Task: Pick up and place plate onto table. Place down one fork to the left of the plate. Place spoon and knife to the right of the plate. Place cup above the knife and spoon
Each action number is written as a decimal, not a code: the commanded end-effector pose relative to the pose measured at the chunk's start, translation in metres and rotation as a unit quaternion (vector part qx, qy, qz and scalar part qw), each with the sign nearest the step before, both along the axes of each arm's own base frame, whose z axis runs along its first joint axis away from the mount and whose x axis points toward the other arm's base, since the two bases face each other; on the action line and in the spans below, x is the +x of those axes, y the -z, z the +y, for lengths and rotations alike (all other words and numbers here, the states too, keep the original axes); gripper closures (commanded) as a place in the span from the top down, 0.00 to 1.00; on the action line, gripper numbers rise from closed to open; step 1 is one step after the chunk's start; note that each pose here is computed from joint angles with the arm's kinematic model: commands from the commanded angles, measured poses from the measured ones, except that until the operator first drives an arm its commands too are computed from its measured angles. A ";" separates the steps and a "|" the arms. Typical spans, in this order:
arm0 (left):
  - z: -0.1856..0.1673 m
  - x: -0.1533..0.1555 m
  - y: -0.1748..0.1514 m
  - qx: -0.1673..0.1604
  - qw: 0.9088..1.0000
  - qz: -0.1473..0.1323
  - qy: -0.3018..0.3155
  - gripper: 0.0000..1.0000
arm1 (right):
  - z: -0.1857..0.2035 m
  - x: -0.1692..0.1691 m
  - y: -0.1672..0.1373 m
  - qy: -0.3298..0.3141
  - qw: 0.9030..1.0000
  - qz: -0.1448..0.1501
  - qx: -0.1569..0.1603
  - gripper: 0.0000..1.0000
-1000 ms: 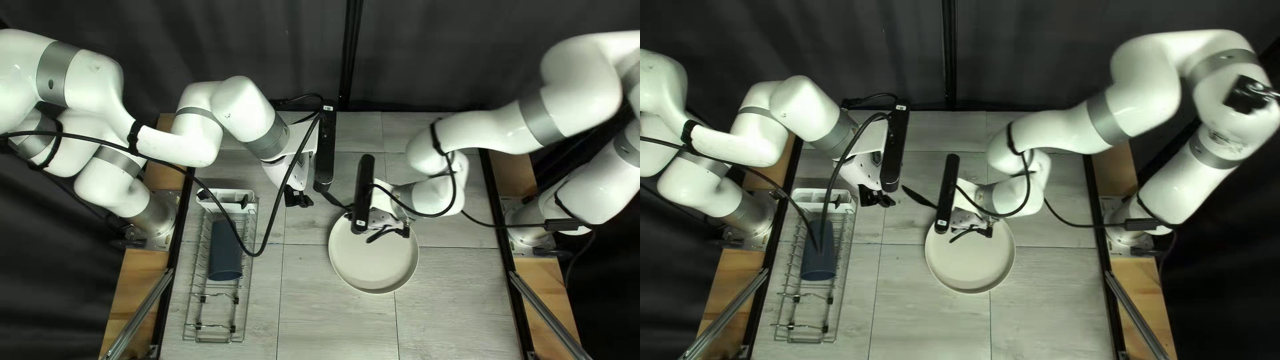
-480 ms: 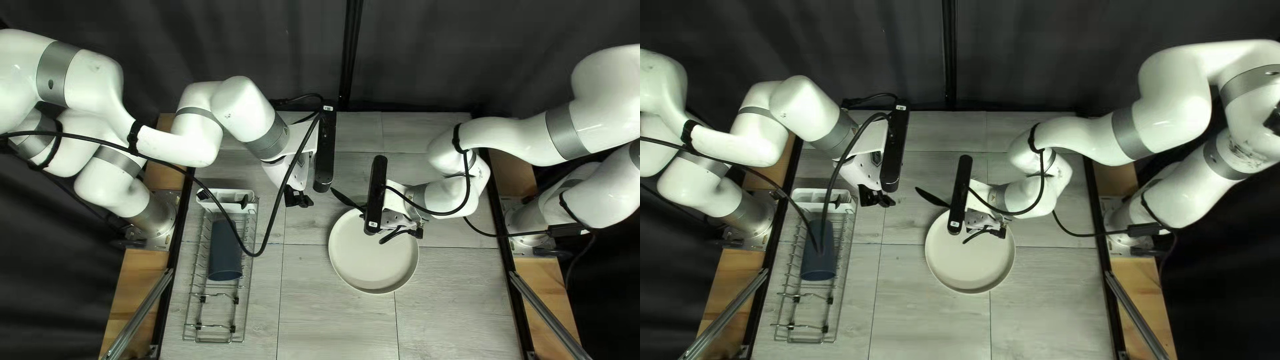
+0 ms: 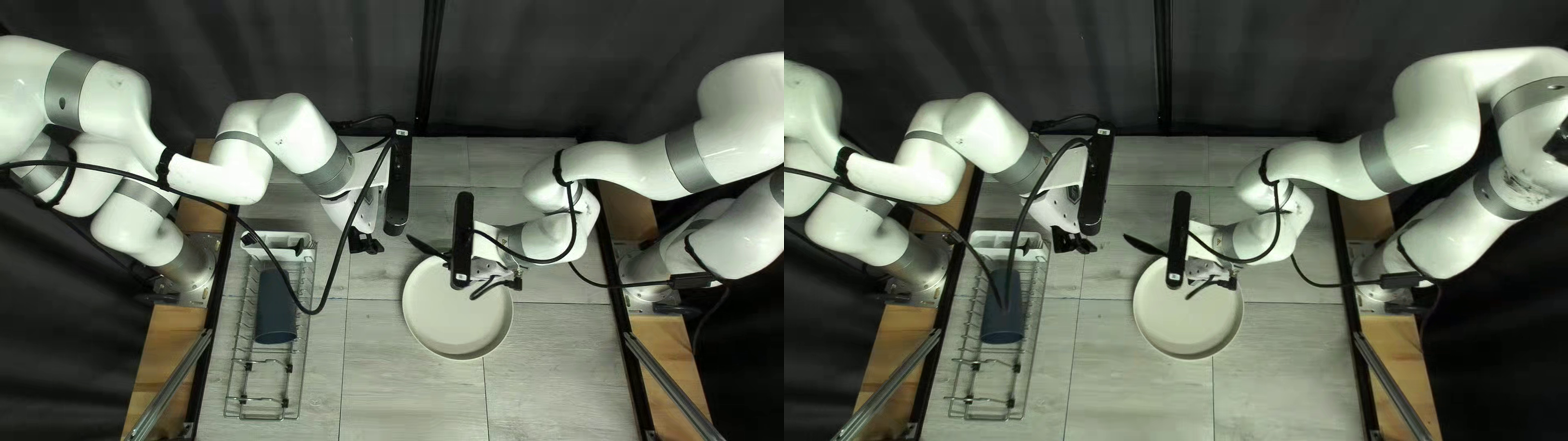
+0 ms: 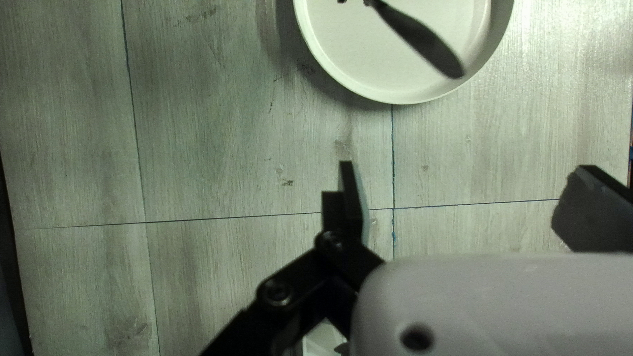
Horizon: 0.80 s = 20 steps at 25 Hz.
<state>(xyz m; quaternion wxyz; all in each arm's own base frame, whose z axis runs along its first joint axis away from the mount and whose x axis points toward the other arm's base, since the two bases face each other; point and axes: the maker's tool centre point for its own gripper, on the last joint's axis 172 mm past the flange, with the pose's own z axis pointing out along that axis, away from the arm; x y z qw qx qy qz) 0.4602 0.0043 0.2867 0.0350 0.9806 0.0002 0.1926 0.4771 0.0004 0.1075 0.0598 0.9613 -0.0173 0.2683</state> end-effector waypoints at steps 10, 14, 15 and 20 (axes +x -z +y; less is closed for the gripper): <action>0.000 0.000 0.000 0.000 1.000 0.000 0.000 1.00 | -0.006 -0.002 0.000 0.016 1.000 0.001 0.025 0.00; 0.000 0.000 0.000 0.000 1.000 0.000 0.000 1.00 | -0.006 -0.002 0.000 0.016 1.000 0.001 0.025 0.00; 0.000 0.000 0.000 0.000 1.000 0.000 0.000 1.00 | -0.006 -0.002 0.000 0.016 1.000 0.001 0.025 0.00; 0.000 0.000 0.000 0.000 1.000 0.000 0.000 1.00 | -0.007 -0.006 0.007 0.023 0.999 0.020 0.044 0.00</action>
